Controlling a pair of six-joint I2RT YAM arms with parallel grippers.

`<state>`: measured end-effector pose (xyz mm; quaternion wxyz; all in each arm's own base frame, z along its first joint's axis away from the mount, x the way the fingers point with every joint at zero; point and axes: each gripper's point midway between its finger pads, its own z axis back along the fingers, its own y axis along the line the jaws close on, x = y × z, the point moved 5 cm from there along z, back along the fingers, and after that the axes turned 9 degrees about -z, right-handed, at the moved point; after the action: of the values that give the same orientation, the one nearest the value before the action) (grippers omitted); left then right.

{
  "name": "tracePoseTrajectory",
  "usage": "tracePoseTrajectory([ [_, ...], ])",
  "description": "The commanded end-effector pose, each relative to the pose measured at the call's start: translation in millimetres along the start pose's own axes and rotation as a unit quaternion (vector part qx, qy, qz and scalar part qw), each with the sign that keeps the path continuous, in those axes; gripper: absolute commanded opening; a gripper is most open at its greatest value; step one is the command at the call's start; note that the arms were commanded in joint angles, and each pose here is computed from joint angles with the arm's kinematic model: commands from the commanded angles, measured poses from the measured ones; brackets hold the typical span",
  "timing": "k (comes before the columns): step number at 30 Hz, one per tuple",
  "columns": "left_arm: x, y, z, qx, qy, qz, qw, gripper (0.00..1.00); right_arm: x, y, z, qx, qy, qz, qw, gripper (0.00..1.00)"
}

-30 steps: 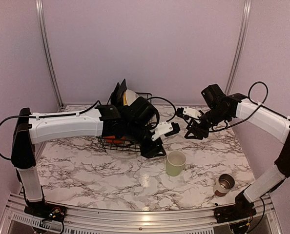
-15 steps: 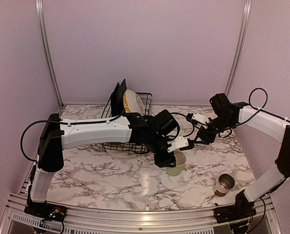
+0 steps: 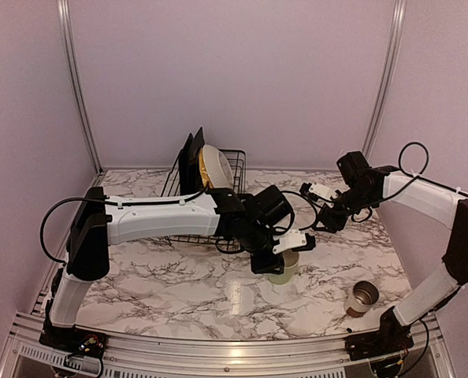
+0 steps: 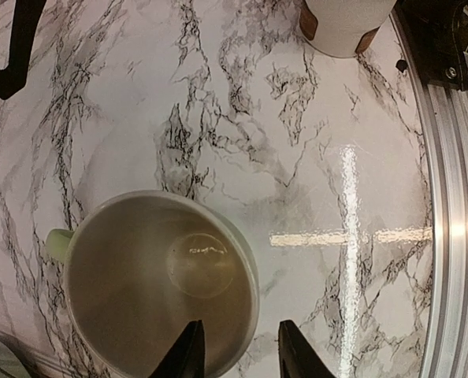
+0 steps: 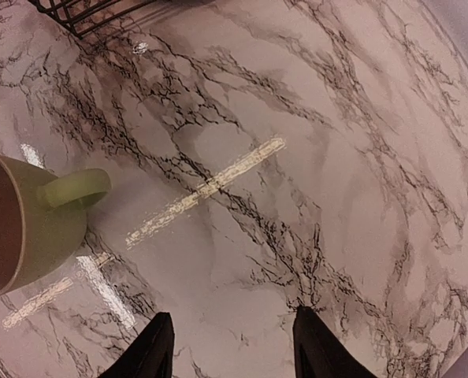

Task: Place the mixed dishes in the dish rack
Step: Grab the cup from the center of the board.

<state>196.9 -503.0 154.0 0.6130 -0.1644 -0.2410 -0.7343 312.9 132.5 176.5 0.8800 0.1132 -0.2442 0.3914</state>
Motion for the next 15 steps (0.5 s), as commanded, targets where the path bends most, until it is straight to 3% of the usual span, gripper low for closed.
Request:
tracePoseTrajectory([
  [1,-8,-8,-8,-0.016,0.028,-0.004,0.999,0.31,-1,-5,-3,-0.005,0.003,-0.011,1.0,0.5],
  [15,-38,-18,-8,-0.006,0.104,0.001,0.995,0.25,5,-2,1,0.011,-0.001,-0.013,1.0,0.5],
])
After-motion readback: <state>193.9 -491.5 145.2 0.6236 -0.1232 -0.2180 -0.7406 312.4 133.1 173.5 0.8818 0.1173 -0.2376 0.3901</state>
